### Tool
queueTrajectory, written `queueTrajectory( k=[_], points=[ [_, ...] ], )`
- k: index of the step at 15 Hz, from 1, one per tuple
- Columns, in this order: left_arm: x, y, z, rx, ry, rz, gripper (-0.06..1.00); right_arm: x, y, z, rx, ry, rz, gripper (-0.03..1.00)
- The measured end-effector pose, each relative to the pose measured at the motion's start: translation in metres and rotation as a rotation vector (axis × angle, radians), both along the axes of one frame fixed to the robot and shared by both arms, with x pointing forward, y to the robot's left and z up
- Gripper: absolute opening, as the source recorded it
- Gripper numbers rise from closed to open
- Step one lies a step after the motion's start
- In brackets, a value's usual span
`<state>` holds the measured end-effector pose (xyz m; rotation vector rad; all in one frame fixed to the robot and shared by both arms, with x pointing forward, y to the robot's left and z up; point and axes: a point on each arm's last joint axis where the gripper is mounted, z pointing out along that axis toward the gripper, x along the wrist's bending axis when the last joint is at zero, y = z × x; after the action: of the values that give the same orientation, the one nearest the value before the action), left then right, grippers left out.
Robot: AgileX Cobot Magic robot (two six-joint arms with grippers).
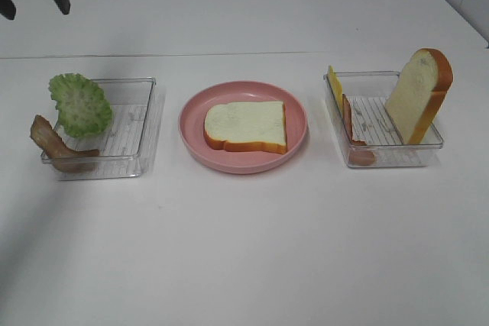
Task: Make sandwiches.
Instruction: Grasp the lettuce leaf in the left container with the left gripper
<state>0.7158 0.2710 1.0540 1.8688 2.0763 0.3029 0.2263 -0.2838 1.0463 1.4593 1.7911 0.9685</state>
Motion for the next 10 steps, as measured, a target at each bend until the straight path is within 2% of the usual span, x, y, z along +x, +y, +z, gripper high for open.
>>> queueTrajectory(
  k=[5, 8, 9, 10],
  points=[
    [-0.016, 0.004, -0.044, 0.029, 0.174, 0.004, 0.73, 0.0, 0.0, 0.0, 0.0, 0.0, 0.0, 0.88],
    [-0.012, 0.003, -0.069, 0.018, 0.228, 0.019, 0.73, 0.0, 0.0, 0.0, 0.0, 0.0, 0.0, 0.88],
    [-0.006, 0.0, -0.085, -0.016, 0.222, 0.029, 0.72, 0.0, 0.0, 0.0, 0.0, 0.0, 0.0, 0.88],
    [-0.003, 0.0, -0.09, -0.021, 0.212, 0.031, 0.7, 0.0, 0.0, 0.0, 0.0, 0.0, 0.0, 0.88]
  ],
)
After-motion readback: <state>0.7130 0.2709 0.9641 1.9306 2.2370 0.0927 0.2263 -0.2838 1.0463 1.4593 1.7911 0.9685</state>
